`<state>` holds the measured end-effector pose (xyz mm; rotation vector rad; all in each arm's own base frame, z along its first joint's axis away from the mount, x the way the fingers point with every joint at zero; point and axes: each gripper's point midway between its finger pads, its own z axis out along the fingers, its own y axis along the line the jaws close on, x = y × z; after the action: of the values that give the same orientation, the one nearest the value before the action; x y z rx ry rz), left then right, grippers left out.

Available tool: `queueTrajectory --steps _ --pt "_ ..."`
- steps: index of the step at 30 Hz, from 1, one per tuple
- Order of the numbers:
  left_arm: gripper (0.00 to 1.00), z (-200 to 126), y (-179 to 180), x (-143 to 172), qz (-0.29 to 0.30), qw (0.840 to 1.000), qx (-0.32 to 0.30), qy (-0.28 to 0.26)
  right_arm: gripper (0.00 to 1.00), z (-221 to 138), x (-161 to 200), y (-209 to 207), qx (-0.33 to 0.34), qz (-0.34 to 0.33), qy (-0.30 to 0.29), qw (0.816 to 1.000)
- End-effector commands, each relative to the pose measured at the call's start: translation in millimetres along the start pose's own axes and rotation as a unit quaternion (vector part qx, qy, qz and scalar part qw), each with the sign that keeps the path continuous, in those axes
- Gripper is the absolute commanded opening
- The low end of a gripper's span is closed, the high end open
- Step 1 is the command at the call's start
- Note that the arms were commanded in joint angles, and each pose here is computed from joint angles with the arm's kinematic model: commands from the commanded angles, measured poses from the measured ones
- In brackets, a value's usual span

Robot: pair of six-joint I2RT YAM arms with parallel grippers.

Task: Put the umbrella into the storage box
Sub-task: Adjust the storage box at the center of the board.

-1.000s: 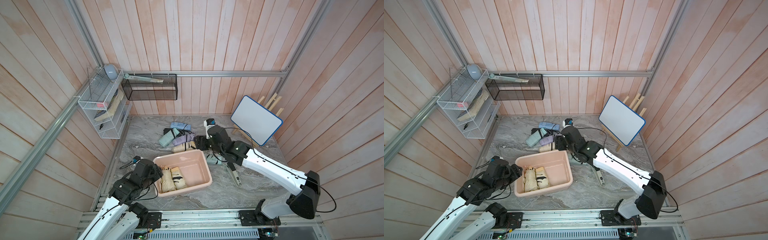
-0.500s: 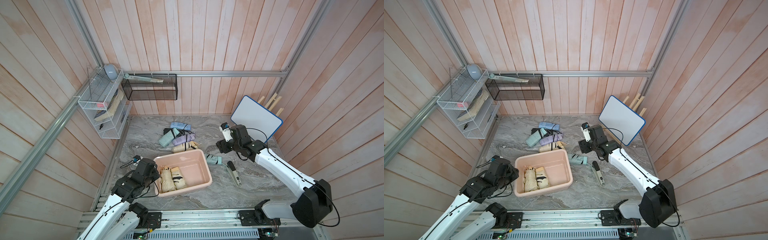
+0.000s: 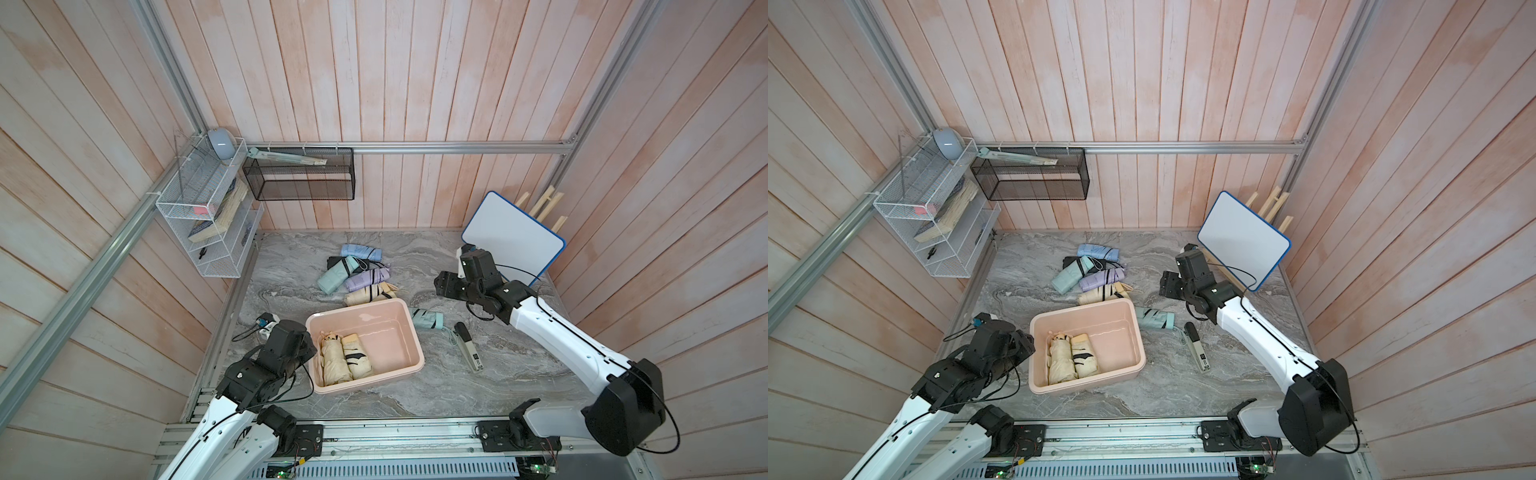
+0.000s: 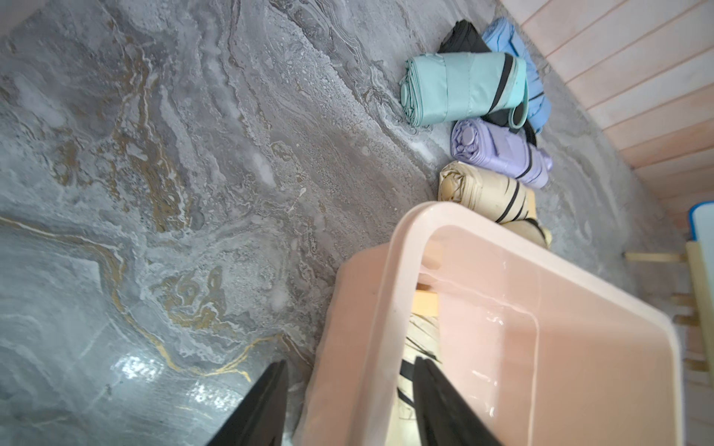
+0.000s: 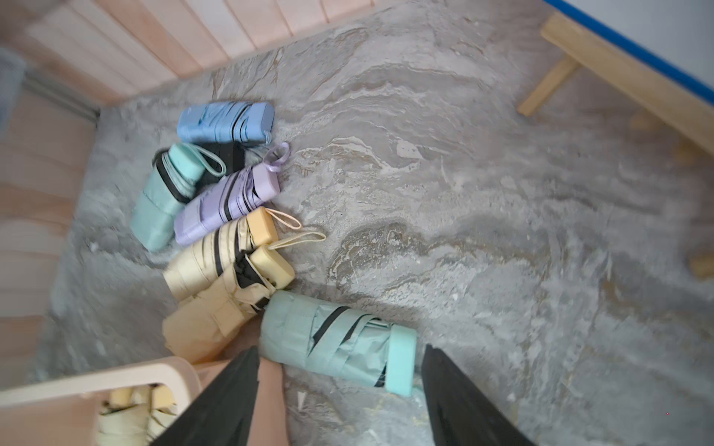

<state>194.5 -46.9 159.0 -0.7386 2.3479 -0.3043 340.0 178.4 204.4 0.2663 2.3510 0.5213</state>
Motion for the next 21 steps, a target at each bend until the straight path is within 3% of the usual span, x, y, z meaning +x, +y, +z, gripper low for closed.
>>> queueTrajectory --steps 1,4,8,11,16,21 --pt "0.69 -7 -2 -10 0.009 1.000 -0.002 -0.017 0.73 -6 6 -7 0.000 0.222 -0.024 0.975" --pt "0.77 -12 -8 -16 0.012 1.000 0.011 -0.025 0.73 -2 28 -12 0.010 0.365 -0.010 0.931" --pt "0.81 -19 -14 -23 0.009 0.999 0.027 -0.037 0.75 5 49 -11 0.031 0.464 0.012 0.885" --pt "0.82 -23 -17 -26 0.006 0.998 0.034 -0.043 0.78 13 66 -9 0.061 0.503 0.039 0.861" --pt "0.82 -24 -19 -28 0.005 0.998 0.036 -0.046 0.80 34 90 3 0.087 0.538 0.103 0.832" --pt "0.83 -27 -20 -31 0.005 0.998 0.037 -0.050 0.80 49 106 15 0.100 0.564 0.130 0.809"
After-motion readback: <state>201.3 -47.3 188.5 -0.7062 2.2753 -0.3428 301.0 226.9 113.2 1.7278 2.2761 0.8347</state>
